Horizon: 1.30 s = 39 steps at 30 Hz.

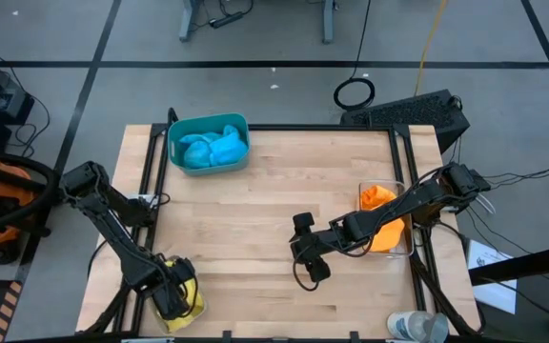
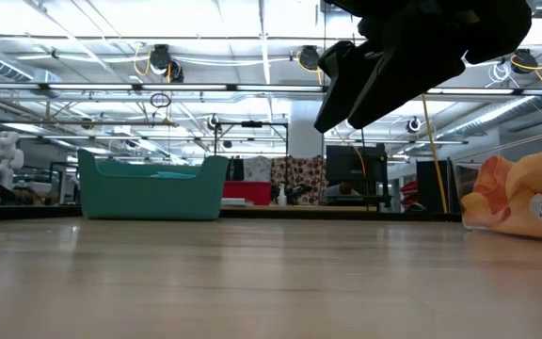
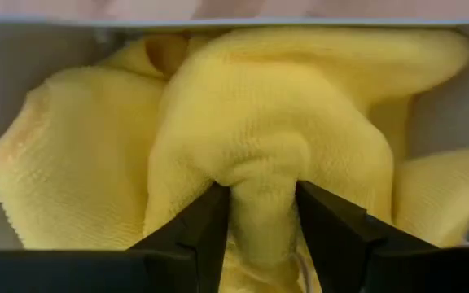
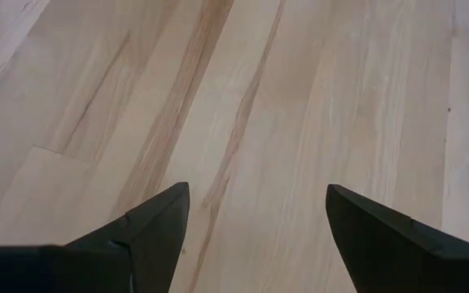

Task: Sort microfiber towel by color & place in baskets
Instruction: Put the yellow microfiber cloth into the gray bin

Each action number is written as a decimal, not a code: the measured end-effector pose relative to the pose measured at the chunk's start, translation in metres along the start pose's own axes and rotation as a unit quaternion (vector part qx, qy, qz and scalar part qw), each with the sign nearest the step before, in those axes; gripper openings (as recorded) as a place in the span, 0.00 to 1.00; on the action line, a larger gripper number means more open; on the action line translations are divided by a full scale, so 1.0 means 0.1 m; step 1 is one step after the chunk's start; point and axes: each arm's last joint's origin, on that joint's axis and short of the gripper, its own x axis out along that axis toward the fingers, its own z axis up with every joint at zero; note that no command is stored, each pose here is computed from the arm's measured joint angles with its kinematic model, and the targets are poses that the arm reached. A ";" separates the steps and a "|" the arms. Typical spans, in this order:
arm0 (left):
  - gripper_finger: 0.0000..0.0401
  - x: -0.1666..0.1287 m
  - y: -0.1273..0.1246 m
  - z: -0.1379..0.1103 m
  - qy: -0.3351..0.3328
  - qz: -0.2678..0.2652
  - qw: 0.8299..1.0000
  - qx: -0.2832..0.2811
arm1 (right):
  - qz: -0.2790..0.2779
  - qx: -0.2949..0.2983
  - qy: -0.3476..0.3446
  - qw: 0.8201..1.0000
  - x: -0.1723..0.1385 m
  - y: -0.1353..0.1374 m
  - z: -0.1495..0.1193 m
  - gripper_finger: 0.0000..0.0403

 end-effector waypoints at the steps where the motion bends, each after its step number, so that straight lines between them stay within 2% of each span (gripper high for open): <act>1: 0.38 -0.03 -0.02 0.00 0.000 -0.005 1.000 0.003 | 0.000 0.000 0.000 1.000 0.00 0.00 0.00 0.70; 9: 0.39 -0.21 -0.05 -0.03 -0.008 -0.041 0.999 0.015 | 0.000 0.001 -0.002 1.000 0.00 0.00 0.00 0.70; 21: 0.39 -0.25 0.08 -0.05 0.004 0.007 1.000 -0.015 | 0.000 0.000 -0.001 1.000 0.00 0.00 0.00 0.70; 27: 0.39 -0.26 0.08 -0.06 0.024 0.004 0.999 -0.044 | 0.000 0.000 -0.002 1.000 0.00 0.00 0.00 0.70; 39: 0.39 -0.54 -0.04 -0.08 0.002 -0.023 0.999 -0.040 | 0.000 -0.002 -0.001 1.000 0.00 0.00 0.00 0.70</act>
